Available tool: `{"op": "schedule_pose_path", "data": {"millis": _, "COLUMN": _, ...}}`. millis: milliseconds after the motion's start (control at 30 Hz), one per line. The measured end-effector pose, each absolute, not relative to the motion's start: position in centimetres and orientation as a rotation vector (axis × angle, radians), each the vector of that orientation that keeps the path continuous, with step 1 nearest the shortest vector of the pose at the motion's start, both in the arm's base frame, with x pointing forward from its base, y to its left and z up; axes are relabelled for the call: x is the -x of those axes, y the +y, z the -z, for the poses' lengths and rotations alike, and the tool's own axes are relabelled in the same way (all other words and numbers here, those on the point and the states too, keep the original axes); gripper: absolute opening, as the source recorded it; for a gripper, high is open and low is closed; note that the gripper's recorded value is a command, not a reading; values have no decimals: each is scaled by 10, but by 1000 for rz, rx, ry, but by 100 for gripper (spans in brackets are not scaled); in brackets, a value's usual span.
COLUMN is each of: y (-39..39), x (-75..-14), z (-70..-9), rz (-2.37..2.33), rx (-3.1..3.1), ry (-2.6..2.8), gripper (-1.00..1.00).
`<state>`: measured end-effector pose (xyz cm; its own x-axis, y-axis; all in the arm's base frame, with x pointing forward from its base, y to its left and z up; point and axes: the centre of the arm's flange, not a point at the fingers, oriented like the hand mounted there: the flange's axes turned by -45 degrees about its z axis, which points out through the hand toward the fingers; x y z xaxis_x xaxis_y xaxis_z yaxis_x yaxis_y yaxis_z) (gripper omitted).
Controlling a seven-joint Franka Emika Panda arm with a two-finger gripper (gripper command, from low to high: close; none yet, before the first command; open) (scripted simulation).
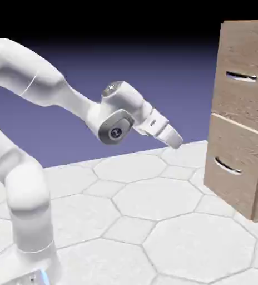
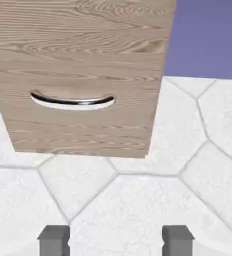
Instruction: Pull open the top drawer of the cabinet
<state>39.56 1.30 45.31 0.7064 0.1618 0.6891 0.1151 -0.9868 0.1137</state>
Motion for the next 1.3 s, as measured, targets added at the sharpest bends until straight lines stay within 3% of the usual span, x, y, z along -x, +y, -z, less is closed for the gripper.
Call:
{"op": "schedule_pose_path", "data": {"millis": 700, "y": 151, "x": -459, "z": -321, "rz": -217, "rx": -1508, "ry": 2205, "gripper": 0}}
{"op": "schedule_pose_path", "data": {"millis": 1000, "y": 203, "x": -466, "z": -280, "rz": -10, "rx": -643, "ry": 2596, "gripper": 0}}
{"op": "schedule_pose_path", "data": {"millis": 1300, "y": 252, "x": -475, "z": -271, "rz": 73, "rx": 228, "ry": 2617, "gripper": 0}}
